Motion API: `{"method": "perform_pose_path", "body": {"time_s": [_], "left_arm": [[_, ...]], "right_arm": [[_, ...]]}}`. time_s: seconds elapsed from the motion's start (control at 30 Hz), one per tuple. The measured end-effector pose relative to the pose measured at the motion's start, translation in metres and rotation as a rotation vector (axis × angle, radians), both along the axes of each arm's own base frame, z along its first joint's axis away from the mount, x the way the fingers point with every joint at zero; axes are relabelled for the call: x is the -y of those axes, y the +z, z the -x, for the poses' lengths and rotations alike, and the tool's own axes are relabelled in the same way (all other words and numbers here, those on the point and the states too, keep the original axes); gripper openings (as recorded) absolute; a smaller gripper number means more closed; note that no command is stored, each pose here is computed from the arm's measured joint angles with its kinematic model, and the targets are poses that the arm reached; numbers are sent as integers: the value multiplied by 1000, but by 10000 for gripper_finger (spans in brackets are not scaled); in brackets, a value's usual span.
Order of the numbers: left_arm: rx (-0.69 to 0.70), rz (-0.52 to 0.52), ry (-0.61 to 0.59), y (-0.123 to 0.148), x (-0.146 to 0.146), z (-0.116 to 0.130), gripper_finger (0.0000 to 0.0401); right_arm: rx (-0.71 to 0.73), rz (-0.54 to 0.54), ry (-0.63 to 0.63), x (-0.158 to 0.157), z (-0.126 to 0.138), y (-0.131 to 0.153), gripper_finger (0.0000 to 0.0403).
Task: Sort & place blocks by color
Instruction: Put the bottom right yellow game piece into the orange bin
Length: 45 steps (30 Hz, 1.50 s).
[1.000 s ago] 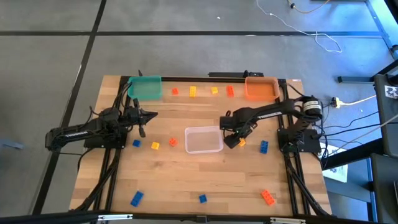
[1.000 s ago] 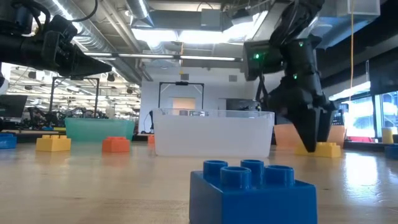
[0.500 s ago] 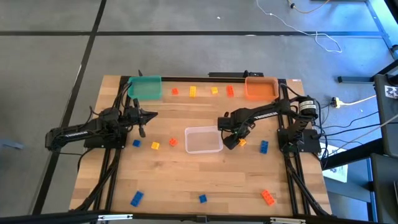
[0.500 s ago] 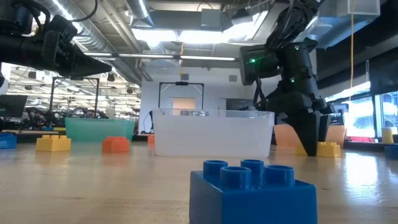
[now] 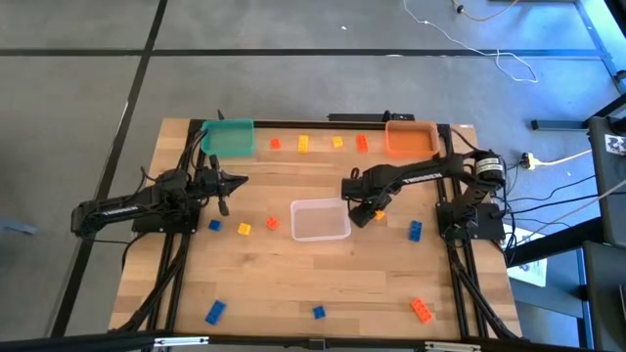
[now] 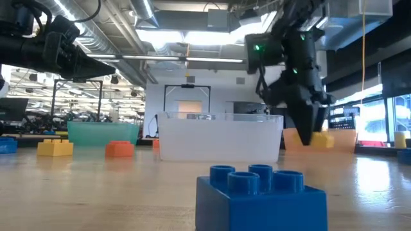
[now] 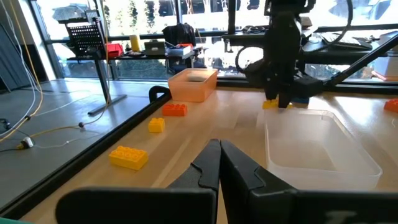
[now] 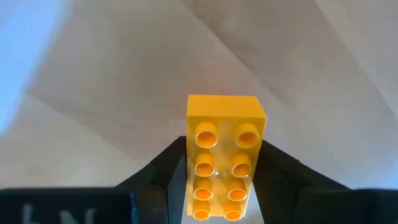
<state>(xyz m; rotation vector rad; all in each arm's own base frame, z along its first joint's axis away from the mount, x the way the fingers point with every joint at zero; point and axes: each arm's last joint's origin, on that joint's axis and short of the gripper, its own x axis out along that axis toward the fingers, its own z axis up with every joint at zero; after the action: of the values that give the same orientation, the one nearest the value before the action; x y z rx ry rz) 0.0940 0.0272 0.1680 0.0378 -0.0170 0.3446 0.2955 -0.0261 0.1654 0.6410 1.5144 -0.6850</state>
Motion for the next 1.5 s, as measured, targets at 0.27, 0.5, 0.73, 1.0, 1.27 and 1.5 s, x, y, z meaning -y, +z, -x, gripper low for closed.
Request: {"method": "perform_pose_path", "body": {"time_s": [0.27,0.5,0.73,1.0,1.27,1.5], "left_arm": [[56,-61,23,43,2,11,0],[-135,-19,133,81,0,16,0],[-352,79,164,112,-6,-5,0],[-578,150,220,138,-16,-38,0],[-622,152,237,150,-24,-66,0],[-612,170,284,152,-26,-69,0]], "right_arm": [[14,109,-101,36,-4,60,141],[13,211,-261,89,13,103,141],[20,203,-398,137,37,110,141],[28,233,-517,192,73,109,141],[-19,189,-577,233,101,90,141],[-24,142,-557,259,107,64,141]]}}
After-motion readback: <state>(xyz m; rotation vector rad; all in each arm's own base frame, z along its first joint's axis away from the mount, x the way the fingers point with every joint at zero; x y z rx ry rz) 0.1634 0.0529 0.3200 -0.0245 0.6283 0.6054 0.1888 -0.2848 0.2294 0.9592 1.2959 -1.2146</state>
